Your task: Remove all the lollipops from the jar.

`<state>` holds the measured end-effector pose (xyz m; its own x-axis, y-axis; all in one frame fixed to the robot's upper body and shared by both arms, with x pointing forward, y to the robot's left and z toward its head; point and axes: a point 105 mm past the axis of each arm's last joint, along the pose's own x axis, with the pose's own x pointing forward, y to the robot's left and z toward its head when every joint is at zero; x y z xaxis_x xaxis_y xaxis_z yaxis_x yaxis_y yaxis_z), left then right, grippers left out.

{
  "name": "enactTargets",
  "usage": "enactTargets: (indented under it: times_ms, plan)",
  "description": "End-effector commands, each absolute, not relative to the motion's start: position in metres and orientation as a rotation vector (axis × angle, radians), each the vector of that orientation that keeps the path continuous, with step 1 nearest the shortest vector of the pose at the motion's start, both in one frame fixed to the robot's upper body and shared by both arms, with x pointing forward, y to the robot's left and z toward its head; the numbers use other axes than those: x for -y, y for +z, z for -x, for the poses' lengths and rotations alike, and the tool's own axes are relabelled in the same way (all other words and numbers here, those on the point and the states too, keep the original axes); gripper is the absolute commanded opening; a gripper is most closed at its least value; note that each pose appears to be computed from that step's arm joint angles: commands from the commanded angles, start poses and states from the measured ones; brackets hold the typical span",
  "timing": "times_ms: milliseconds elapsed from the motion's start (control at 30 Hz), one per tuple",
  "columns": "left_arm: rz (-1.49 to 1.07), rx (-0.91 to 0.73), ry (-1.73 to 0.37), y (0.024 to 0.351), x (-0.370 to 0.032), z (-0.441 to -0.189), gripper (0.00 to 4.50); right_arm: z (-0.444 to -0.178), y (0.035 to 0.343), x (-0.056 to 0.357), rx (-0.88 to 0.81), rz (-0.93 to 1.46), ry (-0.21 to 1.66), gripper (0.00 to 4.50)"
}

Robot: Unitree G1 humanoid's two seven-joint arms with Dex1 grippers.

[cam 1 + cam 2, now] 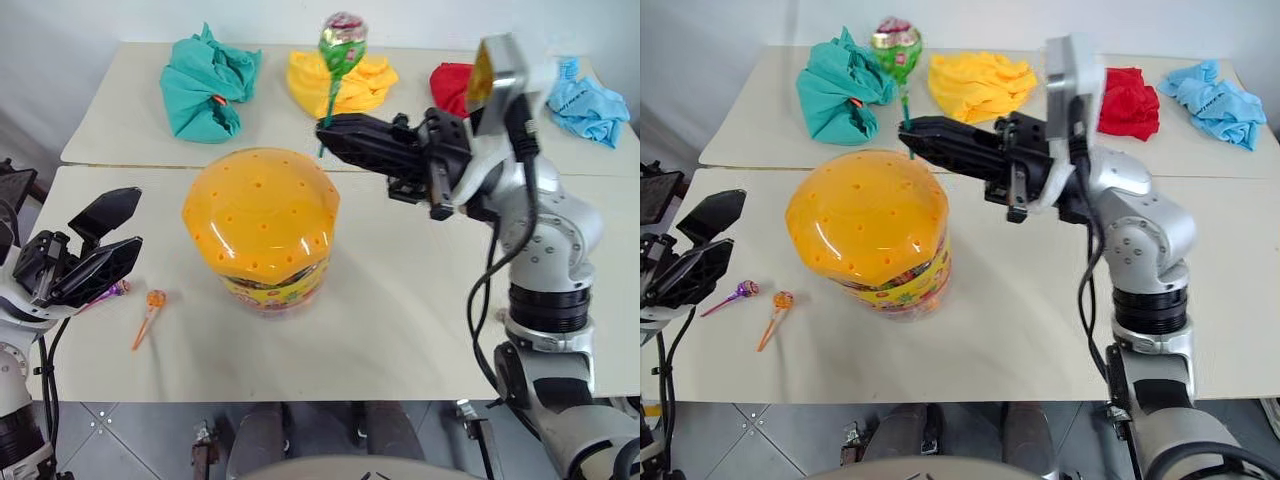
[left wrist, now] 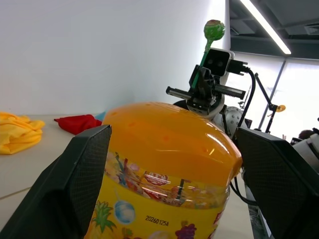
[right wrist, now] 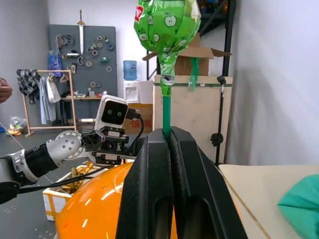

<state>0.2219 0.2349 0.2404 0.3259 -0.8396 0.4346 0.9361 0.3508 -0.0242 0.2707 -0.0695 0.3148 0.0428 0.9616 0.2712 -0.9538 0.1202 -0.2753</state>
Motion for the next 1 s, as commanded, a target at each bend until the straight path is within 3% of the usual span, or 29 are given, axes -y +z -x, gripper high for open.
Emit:
enactTargets:
  times_ms: [33,167,233,367,567,667,833,1000]
  plan:
    - [0.173,0.293,-1.248,0.239,-0.228,-0.212,4.22,-0.276,0.320,0.125,0.365,0.138,1.273,0.05]
    - [0.057,0.111,-1.333,0.220,-0.224,-0.195,4.22,-0.285,0.288,0.208,0.096,0.361,1.013,0.05]
    - [0.051,0.095,-1.347,0.218,-0.223,-0.192,4.22,-0.284,0.280,0.229,0.043,0.418,0.973,0.05]
    - [0.038,0.112,-1.338,0.209,-0.225,-0.192,4.22,-0.282,0.213,0.317,-0.336,0.578,0.733,0.05]
    - [0.049,0.152,-1.334,0.205,-0.212,-0.191,4.22,-0.278,0.161,0.388,-0.482,0.606,0.475,0.05]
    - [0.043,0.160,-1.323,0.208,-0.212,-0.190,4.22,-0.273,0.147,0.397,-0.497,0.552,0.461,0.71]
    - [0.033,0.164,-1.315,0.212,-0.214,-0.190,4.22,-0.268,0.134,0.394,-0.468,0.517,0.494,2.43]
    - [0.027,0.129,-1.266,0.206,-0.221,-0.195,4.22,-0.275,0.162,0.366,-0.249,0.517,0.599,4.09]
